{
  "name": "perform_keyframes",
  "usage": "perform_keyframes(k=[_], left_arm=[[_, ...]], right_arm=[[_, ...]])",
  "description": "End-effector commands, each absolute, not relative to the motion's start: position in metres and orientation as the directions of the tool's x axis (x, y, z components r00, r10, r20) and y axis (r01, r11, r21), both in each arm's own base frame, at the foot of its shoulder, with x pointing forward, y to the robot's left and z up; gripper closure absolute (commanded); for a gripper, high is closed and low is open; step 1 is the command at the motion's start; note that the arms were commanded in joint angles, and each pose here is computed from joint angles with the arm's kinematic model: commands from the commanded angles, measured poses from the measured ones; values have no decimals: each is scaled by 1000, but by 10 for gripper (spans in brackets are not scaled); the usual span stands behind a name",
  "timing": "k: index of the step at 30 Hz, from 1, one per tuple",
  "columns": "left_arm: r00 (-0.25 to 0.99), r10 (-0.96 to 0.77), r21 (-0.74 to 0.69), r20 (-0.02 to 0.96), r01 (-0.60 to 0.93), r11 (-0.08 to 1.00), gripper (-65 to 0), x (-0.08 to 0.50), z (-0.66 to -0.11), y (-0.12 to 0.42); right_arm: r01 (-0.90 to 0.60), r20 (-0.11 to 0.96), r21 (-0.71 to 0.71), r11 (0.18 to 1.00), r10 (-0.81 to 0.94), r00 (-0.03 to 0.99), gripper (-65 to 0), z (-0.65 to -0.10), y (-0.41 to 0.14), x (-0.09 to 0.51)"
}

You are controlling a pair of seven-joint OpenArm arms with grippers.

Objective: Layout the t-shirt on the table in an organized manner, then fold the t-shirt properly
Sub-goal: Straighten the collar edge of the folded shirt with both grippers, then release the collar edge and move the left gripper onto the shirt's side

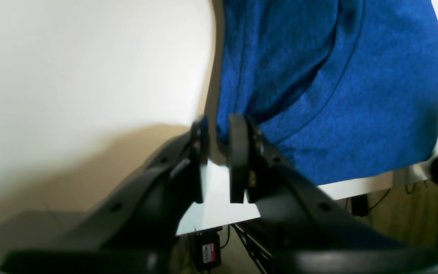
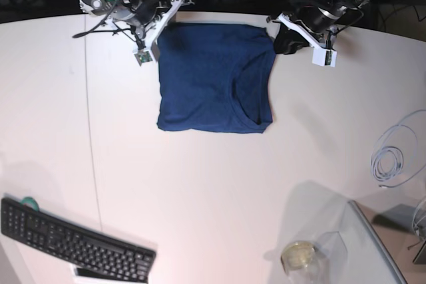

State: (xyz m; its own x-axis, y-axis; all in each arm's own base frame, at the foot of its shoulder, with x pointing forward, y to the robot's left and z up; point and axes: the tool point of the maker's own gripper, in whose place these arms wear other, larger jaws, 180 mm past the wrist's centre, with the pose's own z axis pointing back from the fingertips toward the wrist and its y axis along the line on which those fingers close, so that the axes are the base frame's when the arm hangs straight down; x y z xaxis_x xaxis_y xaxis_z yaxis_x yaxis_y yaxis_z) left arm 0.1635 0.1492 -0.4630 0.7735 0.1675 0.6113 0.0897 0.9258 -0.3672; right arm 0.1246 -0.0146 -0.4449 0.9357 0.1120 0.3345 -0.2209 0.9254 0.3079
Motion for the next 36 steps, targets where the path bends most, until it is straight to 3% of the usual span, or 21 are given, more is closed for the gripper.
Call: perform_keyframes(k=[1,4,7,25,36], left_arm=[[749,174,-371,639,102,923,-97,169,-454,149],[749,174,-371,639,102,923,-97,169,-454,149],[747,174,-370,641,103,923,-97,171,-454,149],[748,174,-371,640,102,923,-99,170,-454,149],[731,150,-339,666,118,933,-100,169,-440,154]], right_arm=[[-249,421,340,907,90,903,-21,-420,-3,147],[-273,459,331,903,99,883,-21,-410,1,172],[-243,423,323,915,90,901,-21,-429,4,182],[-187,292,245,951,111,950,-17,-482,-30,139],[-207,382,261,943,96,919,-20,-462,-22,164]])
